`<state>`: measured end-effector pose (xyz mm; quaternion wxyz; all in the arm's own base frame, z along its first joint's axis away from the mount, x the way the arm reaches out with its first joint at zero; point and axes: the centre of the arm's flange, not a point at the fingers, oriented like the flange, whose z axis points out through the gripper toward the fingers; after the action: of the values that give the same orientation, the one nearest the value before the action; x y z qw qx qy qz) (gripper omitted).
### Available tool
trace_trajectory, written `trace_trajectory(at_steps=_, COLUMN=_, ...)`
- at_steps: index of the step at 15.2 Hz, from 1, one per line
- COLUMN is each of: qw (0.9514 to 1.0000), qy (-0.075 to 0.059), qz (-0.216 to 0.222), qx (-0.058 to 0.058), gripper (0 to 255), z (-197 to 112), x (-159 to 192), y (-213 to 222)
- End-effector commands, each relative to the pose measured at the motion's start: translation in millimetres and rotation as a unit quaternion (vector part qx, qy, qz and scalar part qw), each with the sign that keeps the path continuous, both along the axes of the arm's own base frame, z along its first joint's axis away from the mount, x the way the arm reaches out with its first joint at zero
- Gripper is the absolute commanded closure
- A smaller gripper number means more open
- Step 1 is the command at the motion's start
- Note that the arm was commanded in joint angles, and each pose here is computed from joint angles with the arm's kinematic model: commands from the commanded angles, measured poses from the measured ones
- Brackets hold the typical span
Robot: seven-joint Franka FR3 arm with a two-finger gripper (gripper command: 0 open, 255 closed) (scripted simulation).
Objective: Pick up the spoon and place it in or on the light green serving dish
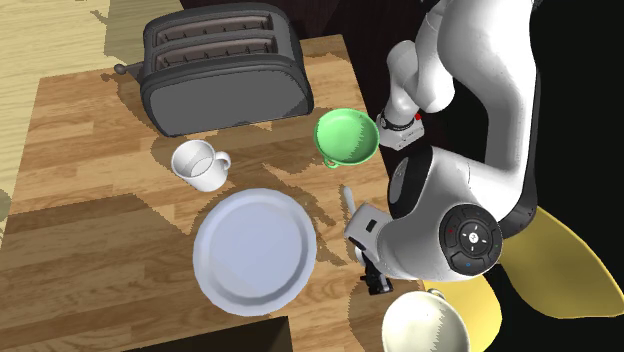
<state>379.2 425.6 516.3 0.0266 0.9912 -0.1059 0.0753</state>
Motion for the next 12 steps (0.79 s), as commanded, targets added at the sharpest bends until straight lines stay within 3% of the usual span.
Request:
trace_trajectory(at_steps=1, qw=1.0000, qy=0.000, qz=0.000, qx=0.000, gripper=0, z=-11.5, x=1.5, y=-0.7)
trace_trajectory(at_steps=10, qw=1.0000, qy=0.000, qz=0.000, qx=0.000, gripper=0, z=-19.7, x=2.7, y=-1.3)
trace_trajectory(at_steps=11, qw=1.0000, qy=0.000, qz=0.000, qx=0.000, gripper=255, z=-19.7, x=2.7, y=-1.3)
trace_trajectory(at_steps=12, qw=1.0000, qy=0.000, qz=0.000, qx=0.000, gripper=255, z=-19.7, x=2.7, y=-1.3)
